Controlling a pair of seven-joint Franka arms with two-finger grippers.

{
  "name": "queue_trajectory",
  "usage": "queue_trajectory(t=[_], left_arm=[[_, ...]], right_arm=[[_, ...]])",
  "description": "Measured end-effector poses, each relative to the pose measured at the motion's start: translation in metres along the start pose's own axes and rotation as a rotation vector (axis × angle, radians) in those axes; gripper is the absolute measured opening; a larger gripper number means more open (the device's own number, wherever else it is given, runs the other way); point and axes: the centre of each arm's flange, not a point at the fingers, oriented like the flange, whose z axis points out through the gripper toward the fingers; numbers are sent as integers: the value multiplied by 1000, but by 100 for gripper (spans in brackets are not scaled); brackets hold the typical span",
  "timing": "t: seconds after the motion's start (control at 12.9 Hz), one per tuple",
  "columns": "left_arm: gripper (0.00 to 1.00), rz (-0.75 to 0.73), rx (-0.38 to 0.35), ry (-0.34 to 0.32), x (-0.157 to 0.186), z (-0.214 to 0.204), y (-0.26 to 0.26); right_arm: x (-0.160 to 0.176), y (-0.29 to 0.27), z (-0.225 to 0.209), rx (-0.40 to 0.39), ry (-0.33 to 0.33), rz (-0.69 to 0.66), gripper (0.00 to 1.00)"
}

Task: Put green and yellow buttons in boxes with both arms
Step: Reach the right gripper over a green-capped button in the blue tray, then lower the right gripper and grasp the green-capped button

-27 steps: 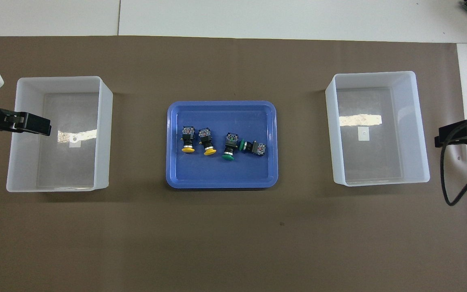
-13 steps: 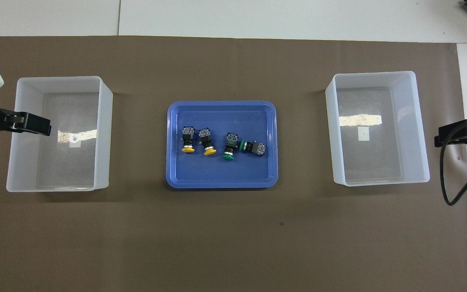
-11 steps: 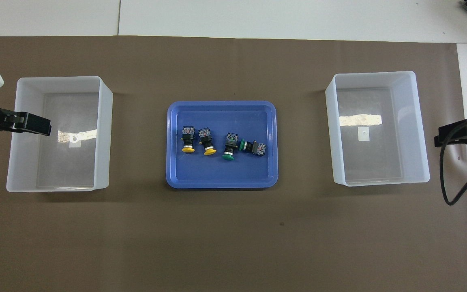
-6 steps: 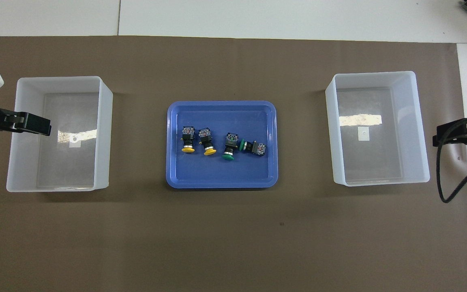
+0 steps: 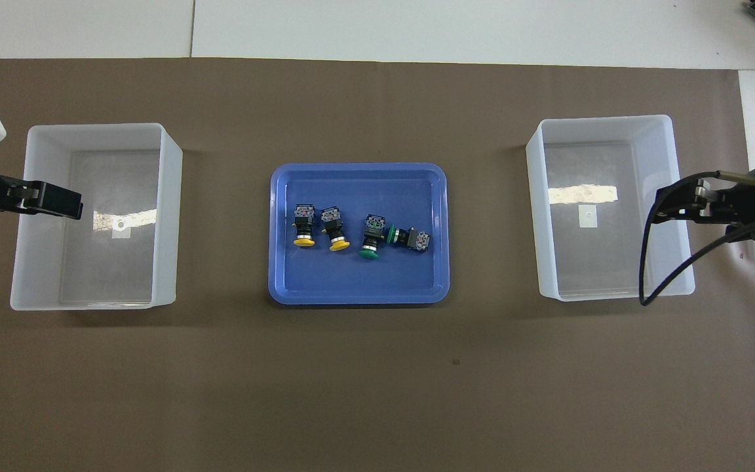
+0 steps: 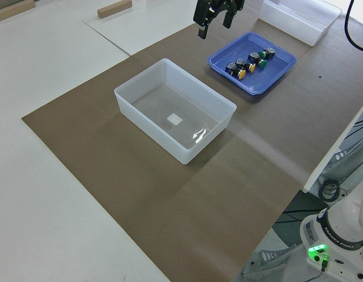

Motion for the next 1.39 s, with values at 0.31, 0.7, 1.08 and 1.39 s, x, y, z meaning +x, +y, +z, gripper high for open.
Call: queue_trajectory(t=[0.31,0.7,1.08,1.39], left_arm=[[100,0,0,0,0,0,0],[100,0,0,0,0,0,0],[100,0,0,0,0,0,0],[100,0,0,0,0,0,0]], right_arm=[[-15,-71,37,23,36,150,100],[-17,-180,115,45,52,327,100],[-33,-256,174,126,8,552,100],[-47,-288,220,149,-7,651,100]])
